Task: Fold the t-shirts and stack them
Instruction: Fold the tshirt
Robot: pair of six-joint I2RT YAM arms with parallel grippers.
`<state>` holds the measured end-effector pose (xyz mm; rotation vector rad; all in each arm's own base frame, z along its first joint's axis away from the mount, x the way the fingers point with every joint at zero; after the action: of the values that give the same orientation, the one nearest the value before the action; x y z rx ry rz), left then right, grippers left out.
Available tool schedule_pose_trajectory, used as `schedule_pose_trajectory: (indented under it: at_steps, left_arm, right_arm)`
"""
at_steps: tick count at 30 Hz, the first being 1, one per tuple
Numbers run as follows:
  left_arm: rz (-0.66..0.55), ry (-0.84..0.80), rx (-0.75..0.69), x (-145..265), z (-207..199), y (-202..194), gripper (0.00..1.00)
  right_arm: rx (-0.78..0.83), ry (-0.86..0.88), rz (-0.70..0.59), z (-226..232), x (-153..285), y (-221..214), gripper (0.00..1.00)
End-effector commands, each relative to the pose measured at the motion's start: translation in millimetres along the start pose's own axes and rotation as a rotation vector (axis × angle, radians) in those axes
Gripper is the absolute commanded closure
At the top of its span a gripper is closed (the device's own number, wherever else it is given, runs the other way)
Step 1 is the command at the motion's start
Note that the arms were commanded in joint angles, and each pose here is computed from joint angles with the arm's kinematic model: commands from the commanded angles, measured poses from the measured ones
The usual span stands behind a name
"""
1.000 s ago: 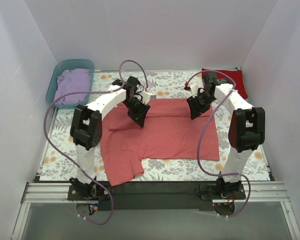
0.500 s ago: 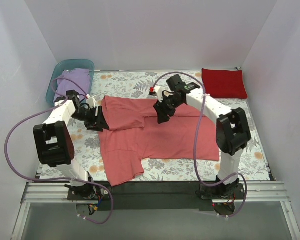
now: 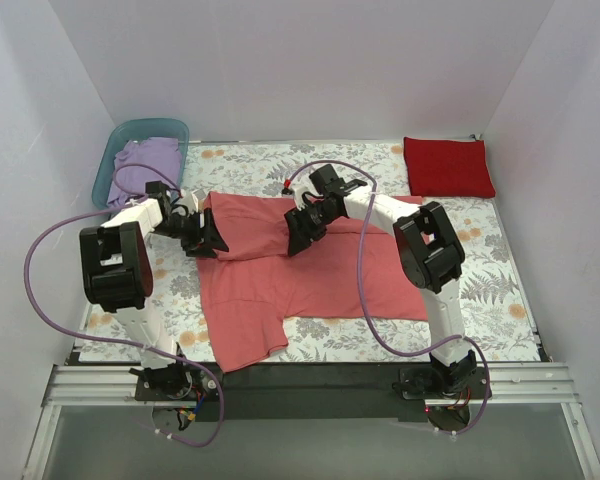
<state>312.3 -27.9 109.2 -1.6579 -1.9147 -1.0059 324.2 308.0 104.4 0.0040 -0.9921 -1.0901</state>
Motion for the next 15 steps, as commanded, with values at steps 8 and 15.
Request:
schedule_pose_trajectory:
  at_steps: [8, 15]
  left_arm:
    - [0.006, 0.014, -0.028, -19, -6, 7, 0.46]
    - [0.052, 0.025, 0.007, -13, -13, 7, 0.64]
  right_arm:
    - [-0.053, 0.090, -0.035, 4, -22, 17, 0.32]
    - [-0.061, 0.130, -0.026, 9, -25, 15, 0.53]
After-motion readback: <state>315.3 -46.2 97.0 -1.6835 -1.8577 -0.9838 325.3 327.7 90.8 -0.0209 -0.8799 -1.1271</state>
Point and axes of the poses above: each gripper's point midway between its finger pads, its own x axis back along the fingers, its own z axis along the line the jaws close on, y = z × x, the point moved 7 cm from there along x, back along the fingers, and after that the axes turned 5 degrees about -x, right-handed, at the moved point
